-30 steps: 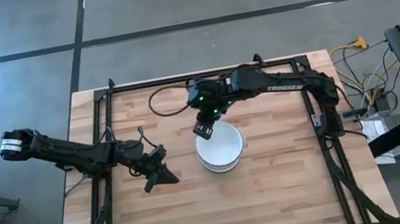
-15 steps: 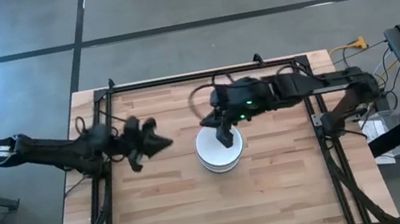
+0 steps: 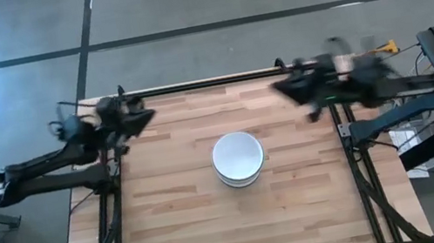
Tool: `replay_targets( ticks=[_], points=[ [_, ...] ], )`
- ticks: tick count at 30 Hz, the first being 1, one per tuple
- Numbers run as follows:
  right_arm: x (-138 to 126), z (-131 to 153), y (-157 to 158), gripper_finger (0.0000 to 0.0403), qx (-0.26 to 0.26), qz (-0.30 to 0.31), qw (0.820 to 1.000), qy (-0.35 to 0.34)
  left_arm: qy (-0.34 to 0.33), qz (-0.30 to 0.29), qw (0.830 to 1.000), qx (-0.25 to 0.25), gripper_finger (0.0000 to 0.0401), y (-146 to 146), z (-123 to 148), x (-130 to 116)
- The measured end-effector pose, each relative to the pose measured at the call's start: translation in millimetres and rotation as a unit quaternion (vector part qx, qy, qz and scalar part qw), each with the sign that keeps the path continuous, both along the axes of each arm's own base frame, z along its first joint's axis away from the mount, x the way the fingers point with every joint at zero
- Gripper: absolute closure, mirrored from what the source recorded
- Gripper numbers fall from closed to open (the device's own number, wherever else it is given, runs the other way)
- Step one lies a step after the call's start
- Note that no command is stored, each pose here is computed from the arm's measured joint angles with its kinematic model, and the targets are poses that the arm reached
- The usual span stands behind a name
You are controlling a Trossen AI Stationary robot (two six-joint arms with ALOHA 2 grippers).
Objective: Nest bowls inside each other
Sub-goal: Return to Home Position
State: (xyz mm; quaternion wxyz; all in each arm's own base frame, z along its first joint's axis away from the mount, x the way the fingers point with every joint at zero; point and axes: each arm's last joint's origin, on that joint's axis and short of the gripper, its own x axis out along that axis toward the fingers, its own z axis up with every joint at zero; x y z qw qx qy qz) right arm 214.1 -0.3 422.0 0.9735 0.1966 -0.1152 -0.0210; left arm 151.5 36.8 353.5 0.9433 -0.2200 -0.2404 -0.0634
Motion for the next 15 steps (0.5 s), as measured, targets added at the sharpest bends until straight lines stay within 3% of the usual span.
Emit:
replay_targets(
  ticks=[3,8,15],
  points=[
    [-55.9,5.1,-2.6,0.0394,-0.008,-0.041,0.997,-0.066,-0.027,0.017,0.999,0.006,0.0401,-5.5,1.6,-26.9],
    [-135.9,-4.7,-6.5,0.0394,-0.005,-0.095,0.983,-0.156,-0.020,0.115,0.993,-0.005,0.0401,-14.7,-3.8,-74.6],
    [-199.9,-29.4,-8.9,0.0394,-0.003,-0.132,0.961,-0.245,-0.125,0.199,0.972,0.001,0.0401,-32.5,-1.2,-146.2]
  ],
)
